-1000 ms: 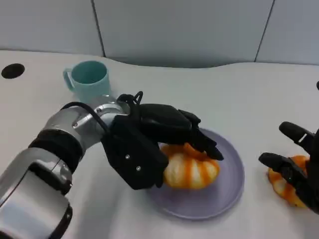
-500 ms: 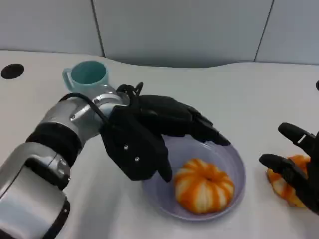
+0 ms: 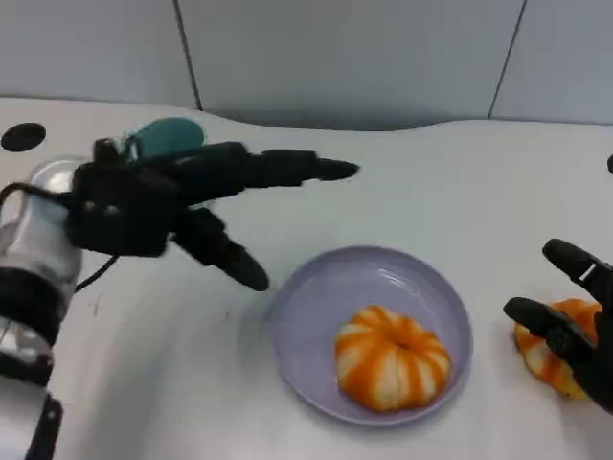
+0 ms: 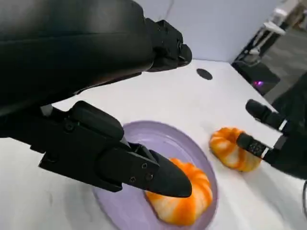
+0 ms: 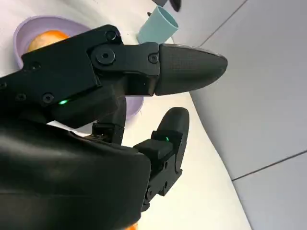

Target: Grasp the bread from the table and place it into the plate.

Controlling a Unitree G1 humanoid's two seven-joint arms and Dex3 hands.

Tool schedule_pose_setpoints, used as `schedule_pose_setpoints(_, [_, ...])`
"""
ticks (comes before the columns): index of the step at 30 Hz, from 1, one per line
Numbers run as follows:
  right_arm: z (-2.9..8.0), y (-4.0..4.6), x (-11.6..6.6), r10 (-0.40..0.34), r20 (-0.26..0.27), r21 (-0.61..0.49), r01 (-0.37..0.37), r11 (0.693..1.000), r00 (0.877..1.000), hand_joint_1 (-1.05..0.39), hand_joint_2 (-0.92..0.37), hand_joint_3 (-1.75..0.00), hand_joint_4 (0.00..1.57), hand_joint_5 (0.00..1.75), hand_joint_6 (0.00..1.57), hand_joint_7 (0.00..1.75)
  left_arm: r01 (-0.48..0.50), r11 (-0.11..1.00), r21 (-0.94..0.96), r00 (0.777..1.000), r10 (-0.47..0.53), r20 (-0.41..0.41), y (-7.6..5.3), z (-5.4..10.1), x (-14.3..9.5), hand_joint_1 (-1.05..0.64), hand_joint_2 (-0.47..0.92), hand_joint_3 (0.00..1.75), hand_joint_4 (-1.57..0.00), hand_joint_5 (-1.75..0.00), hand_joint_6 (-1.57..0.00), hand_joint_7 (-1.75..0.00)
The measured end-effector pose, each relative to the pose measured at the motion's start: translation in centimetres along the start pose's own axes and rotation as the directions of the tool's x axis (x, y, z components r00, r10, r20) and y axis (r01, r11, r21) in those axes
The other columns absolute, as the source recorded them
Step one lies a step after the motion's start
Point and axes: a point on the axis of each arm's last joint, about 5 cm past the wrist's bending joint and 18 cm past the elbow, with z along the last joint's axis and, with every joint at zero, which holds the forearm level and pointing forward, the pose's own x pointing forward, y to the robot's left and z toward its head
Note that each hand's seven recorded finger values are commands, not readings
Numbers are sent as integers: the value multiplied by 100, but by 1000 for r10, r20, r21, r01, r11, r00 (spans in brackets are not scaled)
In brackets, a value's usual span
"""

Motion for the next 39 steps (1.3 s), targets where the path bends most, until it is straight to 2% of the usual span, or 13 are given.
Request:
schedule_pose_setpoints(7, [4, -12, -7, -16, -6, 11, 16, 1000, 1000, -29, -92, -49, 31, 128, 30, 96, -146, 956, -255, 988, 128, -84, -191, -263, -535, -89, 92, 16, 0, 0, -4, -1])
schedule_pose_setpoints(15, [1, -8, -4, -17, -8, 7, 17, 1000, 1000, -29, -92, -50, 29, 128, 29, 97, -240, 880, -410, 964, 165, -209, -642, -415, -950, -86, 92, 17, -11, -5, -8, -2])
schedule_pose_setpoints(16, [0, -7, -4, -18, -8, 5, 18, 1000, 1000, -29, -92, -50, 29, 128, 29, 97, -250, 872, -420, 961, 169, -220, -691, -422, -974, -81, 92, 15, -26, -20, -19, -4])
schedule_pose_setpoints(19, [1, -4, -1, -16, -8, 4, 16, 1000, 1000, -28, -92, -49, 31, 129, 30, 98, -318, 842, -435, 940, 220, -260, -812, -404, -1046, -67, 92, 9, -24, -109, -51, -5])
schedule_pose_setpoints(20, [2, -4, 0, -19, -8, 4, 19, 1000, 1000, -28, -92, -49, 31, 129, 30, 99, -347, 824, -448, 929, 237, -284, -860, -400, -1068, -61, 92, 7, -20, -137, -59, -27])
schedule_pose_setpoints(21, [1, -4, -1, -24, -8, 4, 24, 1000, 1000, -28, -92, -50, 31, 128, 30, 98, -382, 796, -470, 915, 254, -312, -917, -400, -1083, -58, 92, 7, -19, -148, -49, -66])
schedule_pose_setpoints(22, [1, -4, -1, -29, -8, 5, 29, 1000, 1000, -29, -92, -50, 30, 128, 30, 98, -416, 761, -497, 901, 271, -339, -974, -402, -1093, -56, 92, 7, -19, -154, -41, -91])
schedule_pose_setpoints(23, [1, -4, -1, -32, -8, 5, 32, 999, 999, -29, -92, -49, 30, 128, 30, 99, -446, 724, -527, 888, 282, -364, -1029, -406, -1089, -52, 92, 5, -19, -166, -30, -129])
schedule_pose_setpoints(25, [-1, 0, 1, -31, -8, 6, 31, 1000, 999, -29, -92, -47, 31, 128, 30, 99, -479, 667, -571, 871, 277, -407, -1103, -409, -1074, -46, 91, 4, -29, -172, -27, -160])
schedule_pose_setpoints(27, [-2, 2, 2, -30, -9, 6, 30, 1000, 1000, -29, -92, -46, 31, 128, 31, 99, -500, 631, -593, 856, 259, -447, -1132, -400, -1072, -36, 88, 2, -46, -174, -40, -172])
schedule_pose_setpoints(31, [-3, 3, 2, -31, -9, 6, 31, 999, 999, -30, -92, -46, 30, 127, 30, 98, -525, 598, -606, 836, 226, -501, -1141, -372, -1050, -26, 83, 1, -68, -175, -58, -174])
schedule_pose_setpoints(35, [-3, 2, 2, -31, -9, 6, 31, 1000, 999, -29, -92, -45, 31, 127, 31, 98, -528, 602, -599, 816, 162, -556, -1234, -350, -1022, -38, 84, 3, -85, -175, -66, -175])
schedule_pose_setpoints(39, [-3, 3, 2, -30, -9, 6, 30, 1000, 999, -29, -92, -48, 32, 127, 31, 97, -493, 681, -541, 807, 126, -577, -1338, -344, -982, -55, 83, 3, -79, -175, -67, -175])
